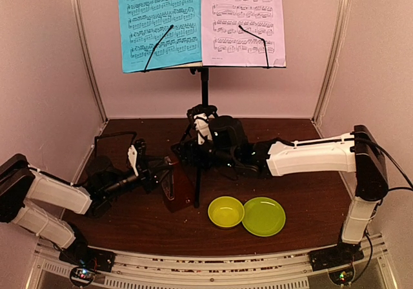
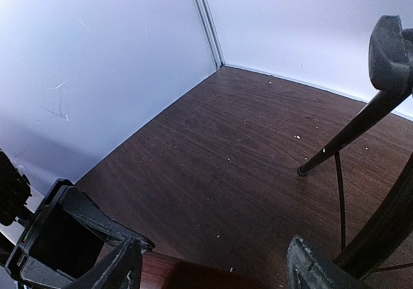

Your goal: Set up the instrument practice props

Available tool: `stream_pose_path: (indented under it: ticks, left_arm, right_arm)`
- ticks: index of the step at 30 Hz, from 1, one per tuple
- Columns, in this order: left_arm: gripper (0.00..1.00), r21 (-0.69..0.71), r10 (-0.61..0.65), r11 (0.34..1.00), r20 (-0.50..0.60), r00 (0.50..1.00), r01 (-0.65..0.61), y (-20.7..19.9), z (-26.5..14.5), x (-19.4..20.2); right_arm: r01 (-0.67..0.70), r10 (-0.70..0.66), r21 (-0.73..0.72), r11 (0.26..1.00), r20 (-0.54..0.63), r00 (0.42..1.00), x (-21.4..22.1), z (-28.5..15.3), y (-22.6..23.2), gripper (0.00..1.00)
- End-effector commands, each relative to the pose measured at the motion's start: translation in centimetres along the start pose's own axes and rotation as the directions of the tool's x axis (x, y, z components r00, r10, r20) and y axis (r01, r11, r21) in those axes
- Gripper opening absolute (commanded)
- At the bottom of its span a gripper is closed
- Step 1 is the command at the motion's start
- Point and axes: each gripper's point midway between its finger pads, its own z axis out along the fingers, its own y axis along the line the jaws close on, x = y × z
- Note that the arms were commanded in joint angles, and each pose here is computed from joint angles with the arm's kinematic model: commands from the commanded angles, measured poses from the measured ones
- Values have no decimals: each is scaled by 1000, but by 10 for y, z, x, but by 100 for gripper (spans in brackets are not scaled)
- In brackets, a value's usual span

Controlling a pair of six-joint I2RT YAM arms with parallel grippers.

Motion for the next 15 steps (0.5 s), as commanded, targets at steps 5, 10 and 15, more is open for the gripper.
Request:
stream_pose_path:
  ticks: [5, 10, 15]
  left_arm:
    - [36, 3, 46, 999, 108, 993, -47, -2, 4, -38]
    - [52, 0, 52, 999, 92, 994, -53, -4, -4, -37]
    - [57, 8, 58, 998, 65, 996, -58, -2, -10, -36]
  right_arm:
    - [5, -5, -5, 1000, 31, 1000, -12, -6, 1, 78]
    - [-1, 1, -14, 1000, 22, 1000, -7, -7, 1, 78]
    - [-16, 16, -30, 999, 14, 1000, -2, -8, 3, 78]
